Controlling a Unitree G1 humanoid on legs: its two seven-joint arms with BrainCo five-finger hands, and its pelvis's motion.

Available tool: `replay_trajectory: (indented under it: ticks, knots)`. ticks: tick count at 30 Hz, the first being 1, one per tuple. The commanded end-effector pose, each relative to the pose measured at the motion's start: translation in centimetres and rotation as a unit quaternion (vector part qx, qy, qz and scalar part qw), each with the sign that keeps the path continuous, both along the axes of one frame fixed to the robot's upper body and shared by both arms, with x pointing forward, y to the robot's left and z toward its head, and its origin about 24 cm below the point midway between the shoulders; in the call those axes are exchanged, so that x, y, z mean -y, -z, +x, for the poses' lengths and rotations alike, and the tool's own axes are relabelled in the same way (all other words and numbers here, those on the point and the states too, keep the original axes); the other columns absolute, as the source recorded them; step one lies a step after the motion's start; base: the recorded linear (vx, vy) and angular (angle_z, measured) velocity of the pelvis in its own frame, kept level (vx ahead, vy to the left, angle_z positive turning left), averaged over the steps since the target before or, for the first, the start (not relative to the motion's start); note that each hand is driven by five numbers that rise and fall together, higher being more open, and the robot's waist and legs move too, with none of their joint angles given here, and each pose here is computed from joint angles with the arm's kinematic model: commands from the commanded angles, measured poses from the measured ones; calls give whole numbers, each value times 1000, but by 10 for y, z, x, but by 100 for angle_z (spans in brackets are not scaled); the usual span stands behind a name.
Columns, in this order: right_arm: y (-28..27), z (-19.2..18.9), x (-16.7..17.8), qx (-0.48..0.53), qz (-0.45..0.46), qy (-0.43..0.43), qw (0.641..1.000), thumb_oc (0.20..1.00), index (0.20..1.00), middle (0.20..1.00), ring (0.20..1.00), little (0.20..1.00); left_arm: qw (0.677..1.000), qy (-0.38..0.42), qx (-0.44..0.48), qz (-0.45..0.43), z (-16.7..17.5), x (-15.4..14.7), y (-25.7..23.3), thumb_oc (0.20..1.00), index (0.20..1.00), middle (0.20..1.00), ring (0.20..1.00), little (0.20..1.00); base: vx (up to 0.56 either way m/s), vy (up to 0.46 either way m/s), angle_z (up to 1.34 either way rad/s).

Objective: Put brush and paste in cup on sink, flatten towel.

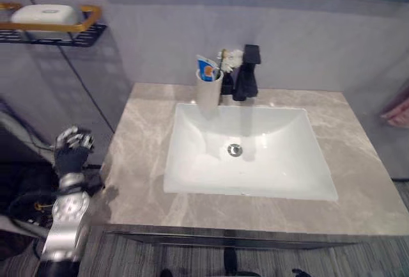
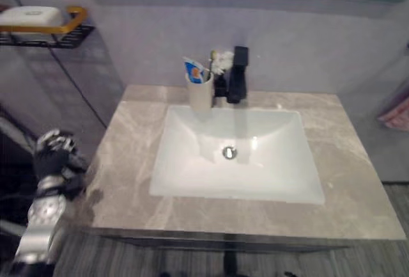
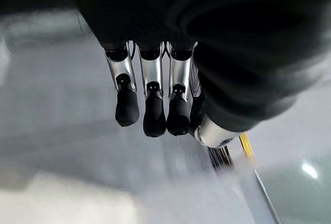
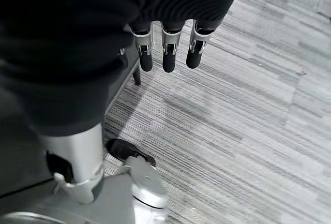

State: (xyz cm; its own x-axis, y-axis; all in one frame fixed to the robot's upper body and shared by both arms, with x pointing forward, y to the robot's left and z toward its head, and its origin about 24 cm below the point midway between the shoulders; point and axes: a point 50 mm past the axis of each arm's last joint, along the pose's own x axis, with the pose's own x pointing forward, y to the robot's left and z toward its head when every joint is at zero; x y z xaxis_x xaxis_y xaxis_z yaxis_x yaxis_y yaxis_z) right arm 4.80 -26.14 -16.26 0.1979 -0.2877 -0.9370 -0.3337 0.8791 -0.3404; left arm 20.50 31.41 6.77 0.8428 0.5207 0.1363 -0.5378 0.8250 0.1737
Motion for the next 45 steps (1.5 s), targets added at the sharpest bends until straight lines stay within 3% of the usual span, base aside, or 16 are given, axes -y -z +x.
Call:
replay_trajectory:
  ticks: [1, 9, 10, 11, 12, 15, 17, 18, 19, 20, 22, 23, 25, 33, 41, 45]
  knots:
    - [-2, 11, 5, 7, -5, 14, 1000, 1000, 1000, 1000, 1000, 1000, 999, 8, 28, 41, 16, -6, -16, 200, 200, 200, 200, 200, -115, 79, 72]
    - [0, -10, 6, -11, 2, 50, 999, 1000, 1000, 1000, 1000, 1000, 992, -1, -129, -18, -7, -10, 53, 200, 200, 200, 200, 200, -60, 81, 96]
    - [0, -8, 5, -2, 5, 63, 998, 1000, 1000, 1000, 1000, 1000, 986, 13, -164, -22, -7, -6, 65, 338, 338, 338, 338, 338, -61, 126, 114]
    - [0, -6, 5, 2, 5, 65, 998, 1000, 1000, 1000, 1000, 1000, 983, 24, -182, -23, -9, -4, 71, 627, 627, 627, 627, 627, -60, 95, 37]
    - [-1, -2, 6, 9, 6, 70, 998, 1000, 1000, 1000, 1000, 1000, 973, 49, -225, -13, -13, -1, 82, 1000, 1000, 1000, 1000, 1000, -50, 97, 42]
    - [-4, 14, 7, 29, 11, 69, 997, 1000, 1000, 1000, 1000, 1000, 941, 84, -327, -1, -29, 0, 109, 1000, 1000, 1000, 1000, 1000, -26, 118, 8]
    - [-5, 21, 9, 23, 9, 39, 999, 1000, 1000, 1000, 1000, 1000, 890, 119, -439, 37, -51, 1, 138, 1000, 1000, 1000, 1000, 1000, -21, 158, -34]
    - [-6, 21, 9, 23, 9, 40, 999, 1000, 1000, 1000, 1000, 1000, 890, 119, -438, 38, -50, 1, 138, 1000, 1000, 1000, 1000, 1000, -12, 144, -60]
    - [-6, 21, 9, 19, 9, 32, 999, 1000, 1000, 1000, 1000, 1000, 870, 127, -473, 51, -57, 3, 148, 1000, 1000, 1000, 1000, 1000, -16, 199, -65]
    - [-5, 20, 8, 8, 7, 12, 1000, 1000, 1000, 1000, 1000, 1000, 817, 168, -544, 90, -69, 16, 172, 1000, 1000, 1000, 1000, 1000, -16, 198, -53]
    - [-5, 18, 9, 1, 6, 2, 1000, 1000, 1000, 1000, 1000, 1000, 806, 177, -556, 98, -70, 21, 178, 1000, 1000, 1000, 1000, 1000, -47, 186, -70]
    - [-6, 19, 11, -7, 0, -17, 1000, 1000, 1000, 1000, 1000, 1000, 755, 244, -593, 137, -75, 40, 192, 1000, 1000, 1000, 1000, 1000, -72, 179, -72]
    - [-6, 19, 12, -8, -6, -20, 1000, 1000, 1000, 1000, 1000, 1000, 729, 283, -604, 155, -76, 53, 199, 1000, 1000, 1000, 1000, 1000, -121, 196, -66]
    - [-2, 13, 4, -4, 8, 6, 1000, 1000, 1000, 1000, 1000, 1000, 711, 315, -604, 174, -65, 84, 209, 1000, 1000, 1000, 1000, 1000, -192, 117, -102]
    - [-2, 2, 10, -44, -1, -11, 999, 1000, 1000, 1000, 1000, 1000, 725, 271, -622, 116, -75, 82, 216, 1000, 1000, 1000, 1000, 1000, -127, -28, -91]
    - [-4, 25, 3, -1, 8, -14, 1000, 1000, 1000, 1000, 1000, 1000, 746, 194, -636, 41, -94, 71, 221, 1000, 1000, 1000, 1000, 1000, -230, -344, -129]
